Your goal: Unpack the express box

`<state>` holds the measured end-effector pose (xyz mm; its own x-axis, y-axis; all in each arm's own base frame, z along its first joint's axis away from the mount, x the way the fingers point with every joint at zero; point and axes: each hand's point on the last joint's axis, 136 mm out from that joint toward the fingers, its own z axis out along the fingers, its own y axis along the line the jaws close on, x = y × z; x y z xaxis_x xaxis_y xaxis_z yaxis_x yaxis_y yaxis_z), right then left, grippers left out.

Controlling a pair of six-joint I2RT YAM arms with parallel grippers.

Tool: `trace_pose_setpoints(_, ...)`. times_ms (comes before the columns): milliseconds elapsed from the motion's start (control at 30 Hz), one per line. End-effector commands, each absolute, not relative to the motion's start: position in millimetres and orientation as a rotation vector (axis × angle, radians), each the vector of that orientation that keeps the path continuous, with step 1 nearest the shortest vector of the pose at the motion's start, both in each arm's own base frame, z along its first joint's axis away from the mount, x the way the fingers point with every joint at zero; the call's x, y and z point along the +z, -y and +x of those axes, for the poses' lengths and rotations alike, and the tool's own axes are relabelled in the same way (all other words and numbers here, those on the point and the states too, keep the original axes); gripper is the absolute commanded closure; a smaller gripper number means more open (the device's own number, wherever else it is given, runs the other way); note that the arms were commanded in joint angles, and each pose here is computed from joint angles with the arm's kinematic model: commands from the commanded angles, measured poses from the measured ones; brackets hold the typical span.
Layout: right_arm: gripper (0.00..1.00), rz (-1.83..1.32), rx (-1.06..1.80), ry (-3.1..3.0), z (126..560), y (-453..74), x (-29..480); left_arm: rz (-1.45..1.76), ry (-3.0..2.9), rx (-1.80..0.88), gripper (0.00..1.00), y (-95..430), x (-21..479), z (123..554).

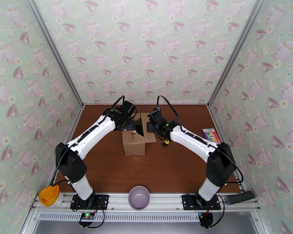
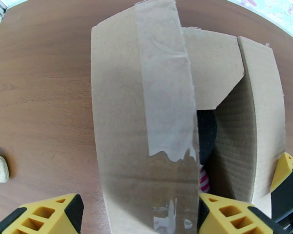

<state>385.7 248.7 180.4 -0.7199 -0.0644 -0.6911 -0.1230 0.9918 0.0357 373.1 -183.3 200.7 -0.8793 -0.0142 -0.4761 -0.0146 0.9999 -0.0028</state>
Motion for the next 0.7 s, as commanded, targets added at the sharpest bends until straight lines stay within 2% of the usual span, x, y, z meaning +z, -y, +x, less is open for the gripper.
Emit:
trace_pose_setpoints(0, 0.3, -0.146, 0.072, -2.354, 388.3, -249.5, 191.5, -0.026, -2.627, 0.049, 0.22, 169.9, 207.4, 370.6)
trace_pose_setpoints(667, 0.3, -0.16, -0.018, -2.384, 387.7, -245.3, 172.0, -0.107, -2.575, 0.019, 0.22, 144.2, 222.9, 363.0)
